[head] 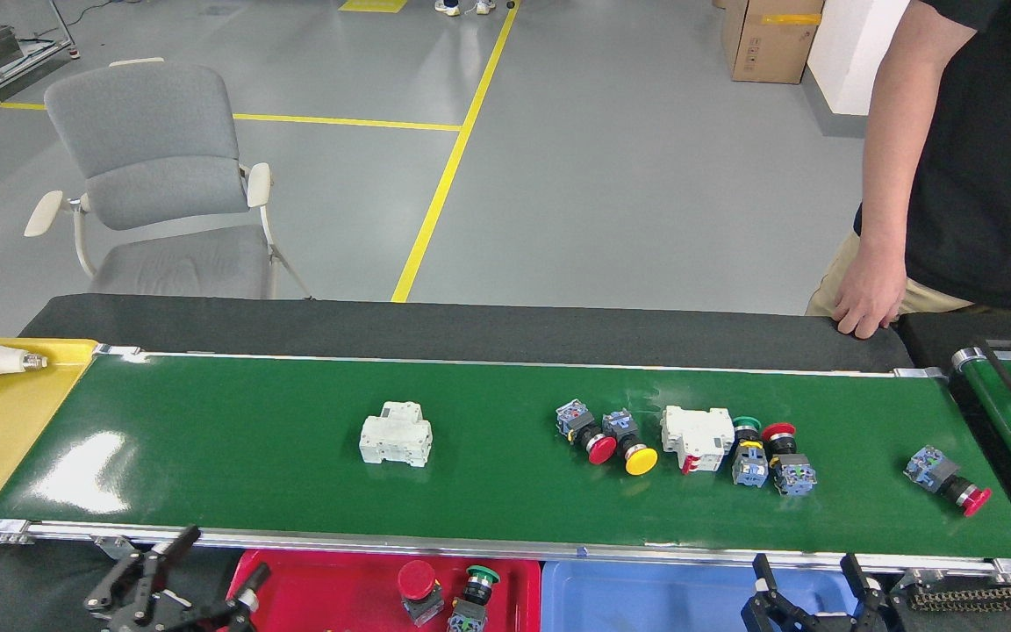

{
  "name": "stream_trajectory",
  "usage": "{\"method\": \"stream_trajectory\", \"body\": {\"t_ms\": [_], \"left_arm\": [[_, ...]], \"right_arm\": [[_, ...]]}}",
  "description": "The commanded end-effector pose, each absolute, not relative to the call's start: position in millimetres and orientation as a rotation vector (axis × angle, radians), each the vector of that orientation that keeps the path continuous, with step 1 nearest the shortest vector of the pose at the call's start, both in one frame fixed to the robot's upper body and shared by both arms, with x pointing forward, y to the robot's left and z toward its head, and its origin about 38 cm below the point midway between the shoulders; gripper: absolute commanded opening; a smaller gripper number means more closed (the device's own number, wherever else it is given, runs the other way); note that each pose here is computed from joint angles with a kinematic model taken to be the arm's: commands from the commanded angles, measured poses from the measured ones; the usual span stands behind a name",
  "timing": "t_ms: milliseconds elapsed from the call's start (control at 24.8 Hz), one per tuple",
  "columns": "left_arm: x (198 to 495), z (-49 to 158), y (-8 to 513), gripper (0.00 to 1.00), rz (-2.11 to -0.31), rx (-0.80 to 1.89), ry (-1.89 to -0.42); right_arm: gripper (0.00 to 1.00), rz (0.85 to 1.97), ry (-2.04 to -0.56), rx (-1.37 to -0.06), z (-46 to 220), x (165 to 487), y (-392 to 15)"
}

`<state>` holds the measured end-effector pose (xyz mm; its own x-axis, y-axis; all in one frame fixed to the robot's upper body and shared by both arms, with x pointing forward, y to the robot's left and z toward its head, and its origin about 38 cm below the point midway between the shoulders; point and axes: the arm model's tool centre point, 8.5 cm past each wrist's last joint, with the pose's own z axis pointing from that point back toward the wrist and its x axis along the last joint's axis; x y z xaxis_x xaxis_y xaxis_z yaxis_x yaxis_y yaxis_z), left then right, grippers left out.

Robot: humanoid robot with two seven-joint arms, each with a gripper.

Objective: Pick switch part from conveyor to tray

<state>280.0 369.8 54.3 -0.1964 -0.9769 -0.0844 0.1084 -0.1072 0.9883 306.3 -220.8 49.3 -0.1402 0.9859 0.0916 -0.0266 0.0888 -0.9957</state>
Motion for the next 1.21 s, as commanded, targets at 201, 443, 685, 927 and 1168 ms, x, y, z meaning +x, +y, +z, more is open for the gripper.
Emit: {"method": "stream_trajectory", "body": {"t_ms": [201, 443, 685, 927, 1168], "left_arm": [[279.7, 52.0, 389.4, 1.00, -1.423, 1.201, -1.059], [316.2, 66.7, 346.3, 1.00, -1.461, 1.177, -1.199], [380.5, 68.0, 293.3, 1.00, -1.500, 1.085, -1.259], [438.9, 63.1, 284.0, 1.00, -1.500, 1.013, -1.248], [445.0, 54.8, 286.0, 1.00, -1.502, 0.984, -1.225]], "right_arm": [[1.00, 1.461, -1.405, -0.918, 54.1, 375.8, -145.6], [1.00, 1.574, -1.432, -0.842, 50.6, 401.4, -85.3], [0.99, 1.666, -1.319, -0.854, 54.9, 467.6, -39.2], [0.17, 1.725, -1.293, -0.843, 51.8, 467.5, -18.9], [0.08, 1.784, -1.324, -0.792, 50.6, 461.1, -8.5]]}}
